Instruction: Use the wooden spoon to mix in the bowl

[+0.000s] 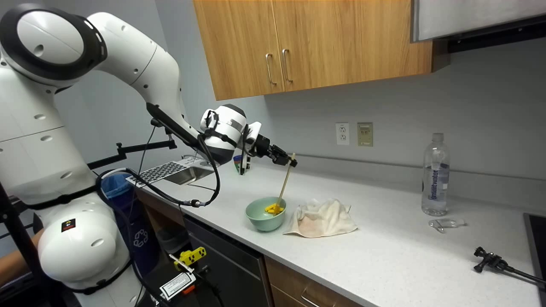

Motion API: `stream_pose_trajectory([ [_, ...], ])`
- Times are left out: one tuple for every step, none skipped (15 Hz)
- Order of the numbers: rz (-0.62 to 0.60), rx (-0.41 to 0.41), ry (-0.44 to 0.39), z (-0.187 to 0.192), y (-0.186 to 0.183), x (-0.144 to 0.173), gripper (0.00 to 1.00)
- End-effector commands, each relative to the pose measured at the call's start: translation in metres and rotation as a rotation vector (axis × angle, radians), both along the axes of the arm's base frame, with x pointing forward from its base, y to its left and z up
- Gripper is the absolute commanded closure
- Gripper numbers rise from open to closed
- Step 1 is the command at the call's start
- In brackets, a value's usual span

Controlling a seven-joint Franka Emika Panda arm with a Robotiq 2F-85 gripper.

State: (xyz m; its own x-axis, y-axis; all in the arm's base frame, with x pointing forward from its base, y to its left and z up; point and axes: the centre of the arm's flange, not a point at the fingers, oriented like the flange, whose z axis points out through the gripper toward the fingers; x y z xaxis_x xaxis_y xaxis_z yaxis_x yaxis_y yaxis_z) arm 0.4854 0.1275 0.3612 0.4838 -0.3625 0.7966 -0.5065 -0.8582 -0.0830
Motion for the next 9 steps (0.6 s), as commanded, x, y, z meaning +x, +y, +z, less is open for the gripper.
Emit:
stream_pose_trajectory([
  [0.02,0.014,0.01,0.012,0.001,-0.003,0.96],
  [0.019,0.012,0.022,0.015,-0.001,-0.005,0.96],
  [0.02,0.013,0.03,0.018,-0.001,-0.006,0.96],
  [0.018,0.006,0.051,0.022,-0.002,-0.008,0.96],
  [0.025,0.008,0.086,0.024,-0.002,-0.009,0.96],
  [0.029,0.011,0.109,0.027,-0.003,-0.011,0.96],
  [0.03,0.005,0.127,0.029,-0.004,-0.013,0.96],
  [0.032,0.003,0.142,0.032,-0.005,-0.014,0.96],
  [0.033,0.001,0.152,0.034,-0.005,-0.015,0.96],
])
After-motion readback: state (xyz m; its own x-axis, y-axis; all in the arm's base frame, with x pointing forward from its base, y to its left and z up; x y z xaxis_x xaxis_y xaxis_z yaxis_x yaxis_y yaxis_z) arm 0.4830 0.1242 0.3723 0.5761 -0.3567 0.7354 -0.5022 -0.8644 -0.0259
